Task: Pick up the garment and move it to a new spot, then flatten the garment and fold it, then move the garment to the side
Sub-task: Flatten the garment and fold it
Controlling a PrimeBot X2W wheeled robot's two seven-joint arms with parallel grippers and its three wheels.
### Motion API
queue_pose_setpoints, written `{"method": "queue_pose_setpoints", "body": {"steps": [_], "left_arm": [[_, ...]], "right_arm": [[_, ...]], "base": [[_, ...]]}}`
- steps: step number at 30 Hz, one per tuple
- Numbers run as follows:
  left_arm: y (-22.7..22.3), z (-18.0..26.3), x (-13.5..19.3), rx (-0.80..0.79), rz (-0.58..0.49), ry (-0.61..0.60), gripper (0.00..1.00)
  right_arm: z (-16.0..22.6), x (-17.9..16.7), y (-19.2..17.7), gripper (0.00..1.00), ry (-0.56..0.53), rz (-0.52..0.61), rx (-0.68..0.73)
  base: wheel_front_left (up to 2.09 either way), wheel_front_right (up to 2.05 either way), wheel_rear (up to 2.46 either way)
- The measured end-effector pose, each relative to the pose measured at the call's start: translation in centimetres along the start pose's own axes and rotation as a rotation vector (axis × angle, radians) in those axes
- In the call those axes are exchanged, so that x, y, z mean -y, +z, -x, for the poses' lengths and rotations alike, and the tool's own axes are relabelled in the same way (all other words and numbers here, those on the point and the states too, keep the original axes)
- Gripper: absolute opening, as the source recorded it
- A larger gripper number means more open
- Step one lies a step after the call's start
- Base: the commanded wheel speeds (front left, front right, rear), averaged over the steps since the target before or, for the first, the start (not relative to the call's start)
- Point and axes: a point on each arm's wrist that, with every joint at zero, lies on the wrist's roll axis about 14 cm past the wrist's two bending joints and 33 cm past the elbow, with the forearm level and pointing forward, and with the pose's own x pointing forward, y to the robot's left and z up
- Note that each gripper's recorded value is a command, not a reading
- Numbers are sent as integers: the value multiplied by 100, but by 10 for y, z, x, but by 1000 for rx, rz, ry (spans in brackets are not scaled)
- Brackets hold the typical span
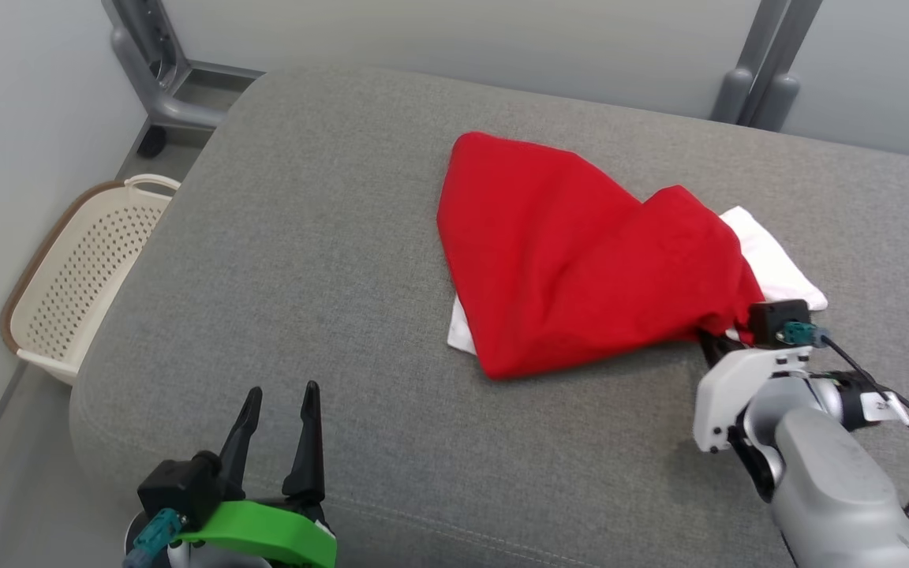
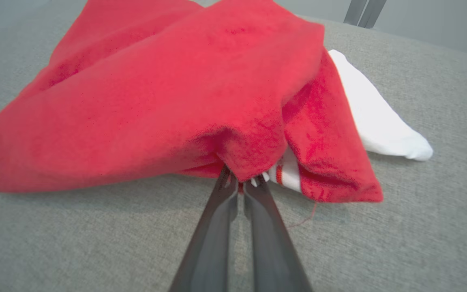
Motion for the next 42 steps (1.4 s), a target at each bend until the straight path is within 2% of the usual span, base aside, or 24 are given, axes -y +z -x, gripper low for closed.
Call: {"method": "queue_pose_setpoints", "body": {"steps": [9,14,19,20,21,23,28,31,36,42], "left_arm": [[3,4,11,2,1,-42,100],[5,0,20,7,1,-74,100],[3,-2,26,2,1,-92,100],[3,-2,26,1,1,-91,100],[3,-2,26,0,2,-92,100],[3,-3,26,1,3,-93,100],[6,-3,24,8,1,-88,100],[8,-2,23,15,-2,-86,100],[11,-3,21,19,-15,-81,100],[12,-7,23,20,-20,-87,100]], "right_arm": [[70,98,20,0,-263,-36,89],[102,126,26,0,-368,-53,94],[127,150,16,0,-479,-31,26],[130,153,14,6,-498,-30,16],[132,156,13,6,-513,-21,7],[134,158,10,100,-534,8,-19],[142,158,-22,100,-562,1,-145],[148,157,-21,100,-575,-9,-131],[154,147,11,100,-550,-6,50],[165,125,36,100,-472,-73,271]], "base": [[0,0,0],[0,0,0],[0,0,0],[0,0,0],[0,0,0],[0,0,0],[0,0,0],[0,0,0],[0,0,0],[0,0,0]]}}
